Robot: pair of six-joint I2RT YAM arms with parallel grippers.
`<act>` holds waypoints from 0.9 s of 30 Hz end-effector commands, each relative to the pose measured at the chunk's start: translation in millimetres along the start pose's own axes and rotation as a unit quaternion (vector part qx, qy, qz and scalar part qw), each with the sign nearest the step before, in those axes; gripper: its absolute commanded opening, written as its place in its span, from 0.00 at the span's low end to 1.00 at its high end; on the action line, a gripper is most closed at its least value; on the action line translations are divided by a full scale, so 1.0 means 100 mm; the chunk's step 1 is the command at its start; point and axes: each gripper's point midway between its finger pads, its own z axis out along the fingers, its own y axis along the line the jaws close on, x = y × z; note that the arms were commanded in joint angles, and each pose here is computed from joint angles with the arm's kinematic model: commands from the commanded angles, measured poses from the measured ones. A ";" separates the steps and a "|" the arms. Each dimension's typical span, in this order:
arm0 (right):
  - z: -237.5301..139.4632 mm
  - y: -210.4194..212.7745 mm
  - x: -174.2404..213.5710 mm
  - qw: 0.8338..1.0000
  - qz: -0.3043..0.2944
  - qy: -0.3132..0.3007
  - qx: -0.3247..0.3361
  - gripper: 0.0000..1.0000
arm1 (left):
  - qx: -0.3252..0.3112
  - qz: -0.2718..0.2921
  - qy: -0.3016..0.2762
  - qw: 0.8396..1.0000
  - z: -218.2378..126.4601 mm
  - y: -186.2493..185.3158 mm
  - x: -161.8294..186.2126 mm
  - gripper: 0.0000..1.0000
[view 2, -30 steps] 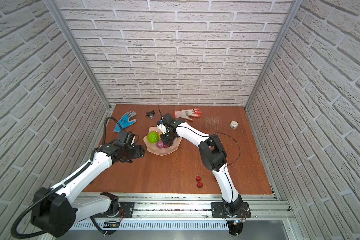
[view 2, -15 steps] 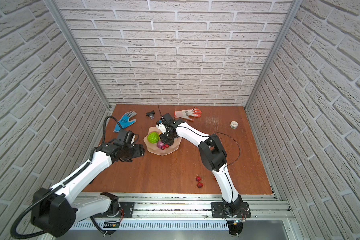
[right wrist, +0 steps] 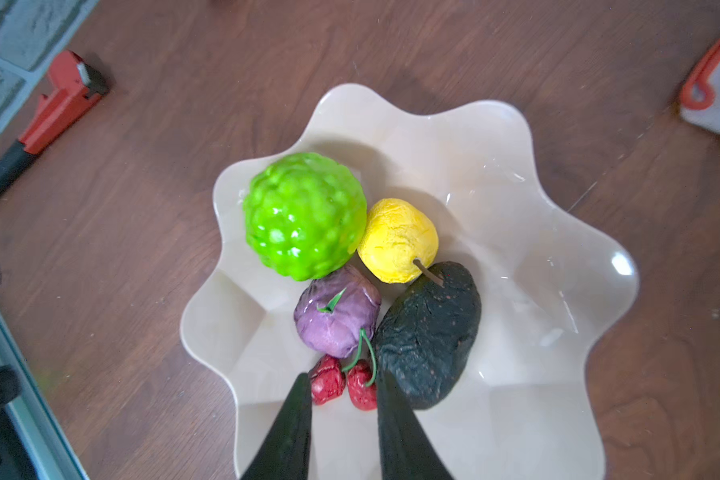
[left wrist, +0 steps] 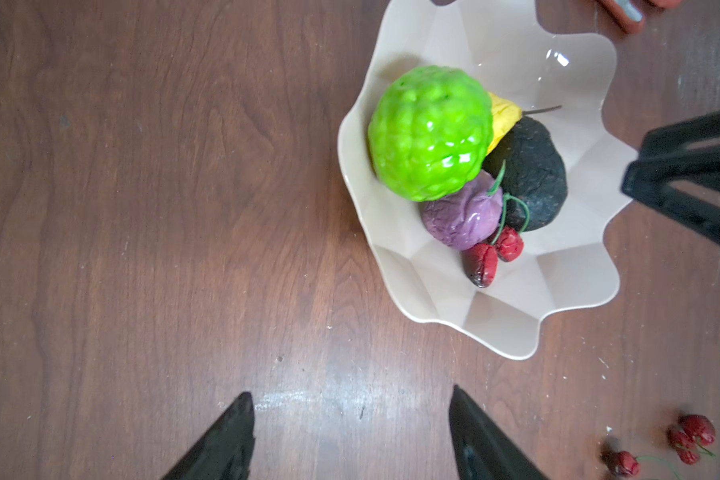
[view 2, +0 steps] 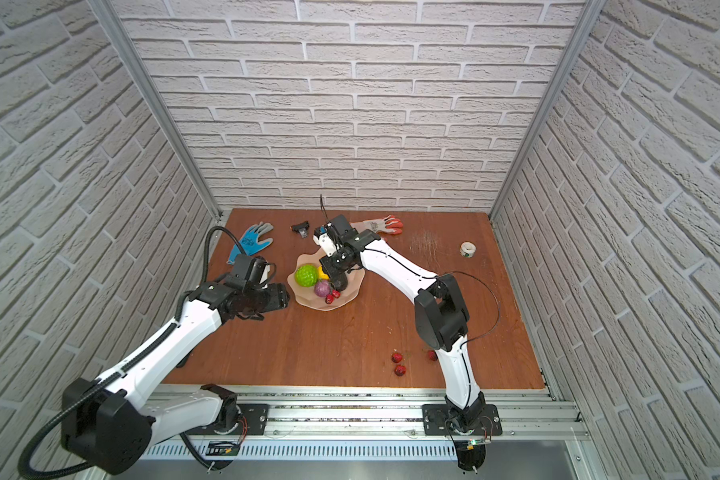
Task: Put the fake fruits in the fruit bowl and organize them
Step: 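Move the right gripper from the bowl down to the remaining red cherries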
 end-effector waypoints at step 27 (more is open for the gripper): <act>-1.32 -0.27 2.39 0.968 0.200 0.089 0.120 0.32 | 0.096 0.163 0.049 0.981 0.33 -1.03 0.34 0.72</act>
